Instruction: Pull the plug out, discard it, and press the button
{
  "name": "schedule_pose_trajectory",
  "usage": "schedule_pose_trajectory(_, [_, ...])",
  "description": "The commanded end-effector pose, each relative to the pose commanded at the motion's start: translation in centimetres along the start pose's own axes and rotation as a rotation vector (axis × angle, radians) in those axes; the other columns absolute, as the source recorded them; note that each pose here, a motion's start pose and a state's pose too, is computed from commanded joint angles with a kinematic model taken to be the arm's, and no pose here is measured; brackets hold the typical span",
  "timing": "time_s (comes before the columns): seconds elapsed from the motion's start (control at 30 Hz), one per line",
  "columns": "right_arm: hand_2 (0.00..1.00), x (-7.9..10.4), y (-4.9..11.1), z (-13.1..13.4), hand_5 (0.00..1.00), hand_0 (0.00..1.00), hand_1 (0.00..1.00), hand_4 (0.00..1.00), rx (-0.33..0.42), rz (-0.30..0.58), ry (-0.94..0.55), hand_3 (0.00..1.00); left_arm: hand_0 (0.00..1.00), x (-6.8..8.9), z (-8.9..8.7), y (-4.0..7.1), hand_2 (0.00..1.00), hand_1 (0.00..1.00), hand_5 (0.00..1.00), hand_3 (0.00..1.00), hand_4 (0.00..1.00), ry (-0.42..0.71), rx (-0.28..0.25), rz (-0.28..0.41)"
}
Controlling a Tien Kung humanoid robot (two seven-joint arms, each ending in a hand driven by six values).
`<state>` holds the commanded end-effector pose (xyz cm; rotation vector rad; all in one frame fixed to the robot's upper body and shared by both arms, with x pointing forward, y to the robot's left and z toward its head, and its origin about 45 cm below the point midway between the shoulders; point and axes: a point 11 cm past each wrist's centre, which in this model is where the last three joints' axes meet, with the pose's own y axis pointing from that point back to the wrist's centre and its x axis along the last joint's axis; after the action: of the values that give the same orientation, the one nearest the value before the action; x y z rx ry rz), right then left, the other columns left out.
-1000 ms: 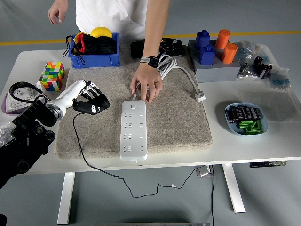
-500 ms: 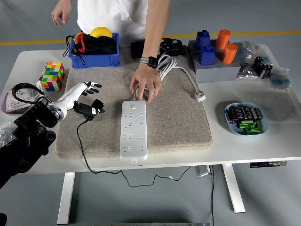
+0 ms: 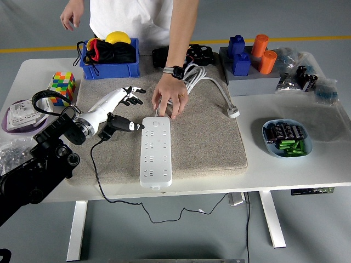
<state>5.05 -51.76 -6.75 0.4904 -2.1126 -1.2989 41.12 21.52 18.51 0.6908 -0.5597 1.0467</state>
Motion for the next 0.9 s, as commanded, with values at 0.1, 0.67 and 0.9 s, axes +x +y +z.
schedule_pose_trajectory(0.1, [0.641, 0.1, 0.0, -0.1, 0.477, 0.745, 0.68, 0.659, 0.003, 0.001, 0.007, 0.611, 0.051, -0.6, 0.0, -0.4, 0.139, 0.061, 0.002, 0.663, 0.302, -0.001, 0.008, -0.009])
schedule_pose_trajectory(0.67, [0.641, 0.0, 0.0, -0.4, 0.478, 0.744, 0.68, 0.659, 0.008, -0.004, 0.006, 0.611, 0.007, -4.2, 0.6, -2.6, 0.118, 0.033, 0.002, 0.654, 0.284, -0.013, 0.165, -0.185])
schedule_pose_trajectory(0.9, [0.641, 0.2, 0.0, -0.6, 0.478, 0.745, 0.68, 0.658, 0.015, -0.001, 0.0, 0.611, 0.009, -4.2, 0.3, -2.9, 0.117, 0.033, 0.002, 0.653, 0.27, -0.033, 0.206, -0.19])
